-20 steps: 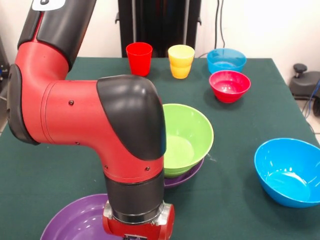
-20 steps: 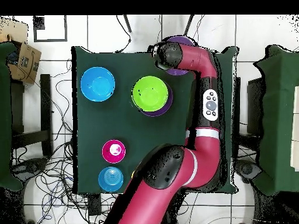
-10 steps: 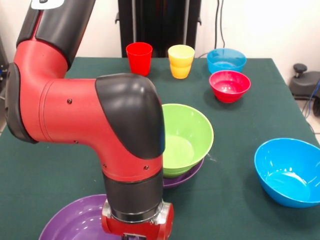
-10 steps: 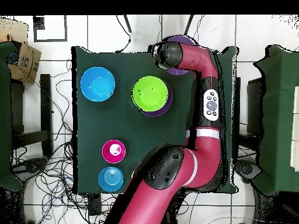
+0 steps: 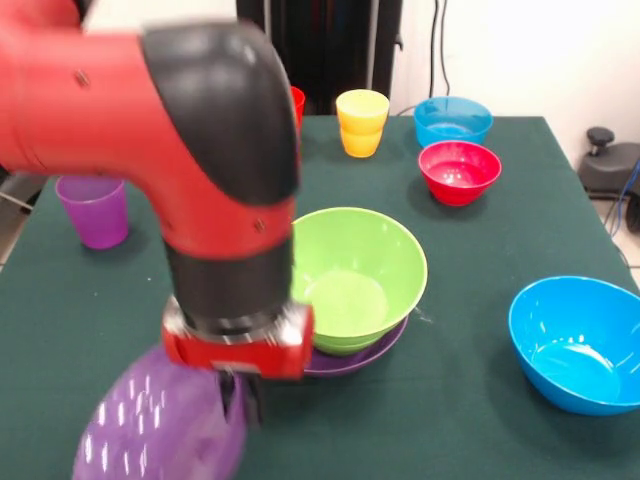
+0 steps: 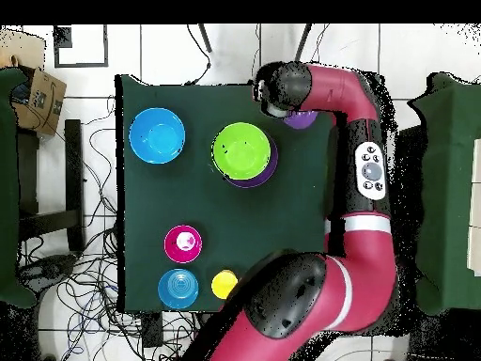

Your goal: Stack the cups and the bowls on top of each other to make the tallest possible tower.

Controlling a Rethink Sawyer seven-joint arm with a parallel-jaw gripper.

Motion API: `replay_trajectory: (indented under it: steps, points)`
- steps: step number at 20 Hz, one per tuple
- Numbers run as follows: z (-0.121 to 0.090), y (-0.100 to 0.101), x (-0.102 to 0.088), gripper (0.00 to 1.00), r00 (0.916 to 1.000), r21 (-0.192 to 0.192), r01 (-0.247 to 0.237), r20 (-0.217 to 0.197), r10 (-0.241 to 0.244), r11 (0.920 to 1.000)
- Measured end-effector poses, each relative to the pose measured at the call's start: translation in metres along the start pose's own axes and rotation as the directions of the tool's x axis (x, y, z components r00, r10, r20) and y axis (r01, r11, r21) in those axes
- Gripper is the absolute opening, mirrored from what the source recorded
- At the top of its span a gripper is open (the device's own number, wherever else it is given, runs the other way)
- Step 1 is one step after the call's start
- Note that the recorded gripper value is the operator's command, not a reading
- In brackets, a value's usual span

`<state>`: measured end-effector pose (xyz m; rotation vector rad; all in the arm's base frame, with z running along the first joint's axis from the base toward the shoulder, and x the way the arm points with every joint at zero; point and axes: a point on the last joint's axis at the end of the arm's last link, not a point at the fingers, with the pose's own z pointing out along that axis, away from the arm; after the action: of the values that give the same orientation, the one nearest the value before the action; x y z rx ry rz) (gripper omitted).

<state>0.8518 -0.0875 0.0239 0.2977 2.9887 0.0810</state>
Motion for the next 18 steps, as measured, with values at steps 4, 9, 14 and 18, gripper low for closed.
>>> replay_trajectory:
  steps: [4, 9, 14, 18]
  points:
    - [-0.040, -0.021, 0.000, 0.00, 0.9983, 0.021, -0.014, -0.056, 0.015, 0.9997]
    - [-0.055, -0.027, -0.002, 0.00, 0.9965, 0.032, -0.018, -0.082, 0.021, 0.9993]
    - [-0.053, -0.027, -0.001, 0.00, 0.9962, 0.032, -0.018, -0.085, 0.021, 0.9993]
    - [-0.051, -0.026, 0.001, 0.00, 0.9958, 0.030, -0.017, -0.089, 0.020, 0.9994]
